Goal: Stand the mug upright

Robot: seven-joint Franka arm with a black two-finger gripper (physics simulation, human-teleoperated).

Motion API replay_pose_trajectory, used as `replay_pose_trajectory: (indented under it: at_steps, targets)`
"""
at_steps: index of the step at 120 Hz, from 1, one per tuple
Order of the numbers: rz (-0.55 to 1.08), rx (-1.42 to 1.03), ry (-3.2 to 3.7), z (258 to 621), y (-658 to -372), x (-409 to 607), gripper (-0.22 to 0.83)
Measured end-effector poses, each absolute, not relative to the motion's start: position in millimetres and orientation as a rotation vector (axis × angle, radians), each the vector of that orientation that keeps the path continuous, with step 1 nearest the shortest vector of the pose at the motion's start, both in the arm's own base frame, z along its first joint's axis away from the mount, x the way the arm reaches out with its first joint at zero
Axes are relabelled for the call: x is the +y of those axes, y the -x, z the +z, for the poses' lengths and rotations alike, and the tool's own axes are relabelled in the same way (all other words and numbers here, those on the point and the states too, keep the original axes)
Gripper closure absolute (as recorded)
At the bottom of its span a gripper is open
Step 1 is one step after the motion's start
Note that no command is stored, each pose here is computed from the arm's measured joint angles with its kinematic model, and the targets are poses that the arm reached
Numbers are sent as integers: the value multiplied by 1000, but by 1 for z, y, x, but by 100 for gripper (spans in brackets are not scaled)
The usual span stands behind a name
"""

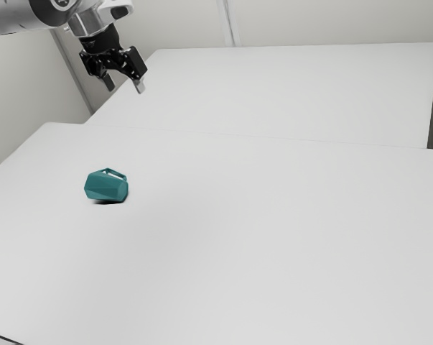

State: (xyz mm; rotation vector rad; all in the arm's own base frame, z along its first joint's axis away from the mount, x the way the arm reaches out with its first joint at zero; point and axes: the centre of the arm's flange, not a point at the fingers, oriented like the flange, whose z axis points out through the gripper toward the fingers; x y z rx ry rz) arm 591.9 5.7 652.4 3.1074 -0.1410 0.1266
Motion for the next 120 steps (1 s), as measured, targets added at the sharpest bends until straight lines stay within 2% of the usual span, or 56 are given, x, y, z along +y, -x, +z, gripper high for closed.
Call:
replay_pose_trajectory:
  at_steps: [51,63,84,120]
  targets:
    - [92,-134,-3110,643,-595,7,0]
    - [78,-39,-3087,637,-598,42,0]
    - [65,155,-2940,610,-598,142,0]
    - [103,298,-2643,523,-593,294,0]
